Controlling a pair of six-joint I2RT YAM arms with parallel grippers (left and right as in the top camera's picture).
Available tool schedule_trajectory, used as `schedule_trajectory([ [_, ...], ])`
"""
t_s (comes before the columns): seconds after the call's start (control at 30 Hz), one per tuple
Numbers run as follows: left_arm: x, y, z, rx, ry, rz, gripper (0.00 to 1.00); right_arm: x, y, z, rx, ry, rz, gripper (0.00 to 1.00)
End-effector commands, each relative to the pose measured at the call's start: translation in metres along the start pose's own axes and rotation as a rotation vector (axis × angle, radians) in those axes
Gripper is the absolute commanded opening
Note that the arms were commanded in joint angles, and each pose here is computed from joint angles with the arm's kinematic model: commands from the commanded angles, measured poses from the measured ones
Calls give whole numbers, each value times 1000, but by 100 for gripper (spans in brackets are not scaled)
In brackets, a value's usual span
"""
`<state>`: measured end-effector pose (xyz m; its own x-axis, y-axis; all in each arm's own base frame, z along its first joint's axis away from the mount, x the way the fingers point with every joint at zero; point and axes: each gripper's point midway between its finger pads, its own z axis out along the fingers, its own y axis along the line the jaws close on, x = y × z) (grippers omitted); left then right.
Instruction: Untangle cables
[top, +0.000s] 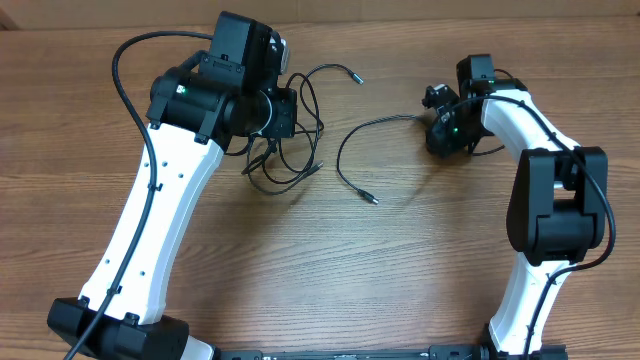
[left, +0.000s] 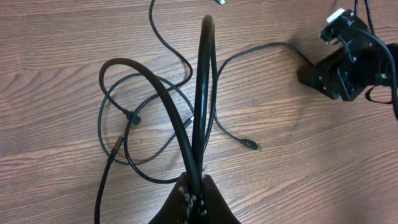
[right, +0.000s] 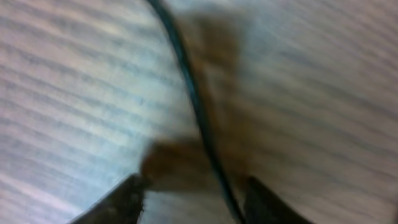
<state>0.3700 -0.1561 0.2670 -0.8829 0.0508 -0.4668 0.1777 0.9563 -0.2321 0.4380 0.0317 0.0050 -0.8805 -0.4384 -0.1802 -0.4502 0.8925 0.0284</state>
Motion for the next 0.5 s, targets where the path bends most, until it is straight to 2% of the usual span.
schedule_trajectory([
  [0.0,-4,-3,-4,12,-14,-10,4,10,6,3,-26,39,114,41],
  [0.17,-4,-3,-4,12,-14,-10,4,25,13,2,-50,103,122,25],
  [0.27,-4,-3,-4,12,-13,-10,4,31,16,1,-60,127,126,6],
  [0.3,-4,-3,-4,12,-13,-10,4,33,17,0,-62,136,139,4],
  [0.47,-4,-3,-4,12,-13,-11,4,40,19,-1,-65,167,187,4],
])
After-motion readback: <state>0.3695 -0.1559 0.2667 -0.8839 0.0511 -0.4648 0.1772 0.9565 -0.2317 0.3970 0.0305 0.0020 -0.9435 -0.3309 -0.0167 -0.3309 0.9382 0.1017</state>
